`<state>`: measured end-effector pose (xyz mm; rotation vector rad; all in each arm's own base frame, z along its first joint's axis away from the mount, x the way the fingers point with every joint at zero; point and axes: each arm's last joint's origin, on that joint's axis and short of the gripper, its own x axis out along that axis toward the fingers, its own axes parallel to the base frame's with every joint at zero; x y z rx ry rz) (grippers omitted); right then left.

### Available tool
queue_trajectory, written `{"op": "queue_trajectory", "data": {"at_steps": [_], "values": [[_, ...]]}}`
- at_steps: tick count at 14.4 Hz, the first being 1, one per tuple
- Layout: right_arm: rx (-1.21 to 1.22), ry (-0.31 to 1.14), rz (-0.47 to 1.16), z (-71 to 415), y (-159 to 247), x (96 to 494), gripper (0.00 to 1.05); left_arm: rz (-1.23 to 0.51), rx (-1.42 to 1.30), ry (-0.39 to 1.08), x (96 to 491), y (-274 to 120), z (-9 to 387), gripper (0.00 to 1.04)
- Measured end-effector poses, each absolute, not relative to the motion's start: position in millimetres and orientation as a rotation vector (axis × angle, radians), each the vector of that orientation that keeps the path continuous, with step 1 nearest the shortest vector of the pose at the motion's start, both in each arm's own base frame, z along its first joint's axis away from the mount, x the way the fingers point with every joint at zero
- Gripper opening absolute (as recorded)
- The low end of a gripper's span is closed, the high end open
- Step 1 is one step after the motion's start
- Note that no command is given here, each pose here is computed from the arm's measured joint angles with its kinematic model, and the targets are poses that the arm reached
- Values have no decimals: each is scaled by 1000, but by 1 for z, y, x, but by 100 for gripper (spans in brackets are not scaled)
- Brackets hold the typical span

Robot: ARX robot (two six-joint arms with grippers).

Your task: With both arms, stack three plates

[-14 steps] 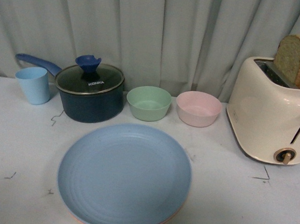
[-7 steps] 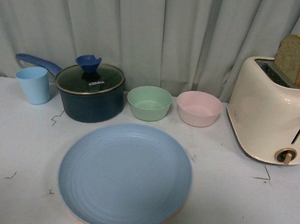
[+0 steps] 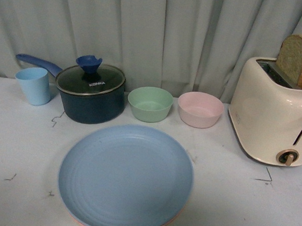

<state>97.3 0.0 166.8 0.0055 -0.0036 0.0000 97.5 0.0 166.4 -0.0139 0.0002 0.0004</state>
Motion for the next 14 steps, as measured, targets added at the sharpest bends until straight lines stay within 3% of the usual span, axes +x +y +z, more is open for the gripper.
{"op": "queue_trajectory", "data": {"at_steps": [1, 2, 14], "values": [[6, -3, 0, 167, 0, 97, 86, 0, -14, 0, 98, 0, 166, 98], [6, -4, 0, 167, 0, 97, 98, 0, -14, 0, 98, 0, 166, 98], [6, -4, 0, 167, 0, 97, 98, 0, -14, 0, 98, 0, 166, 98]]}}
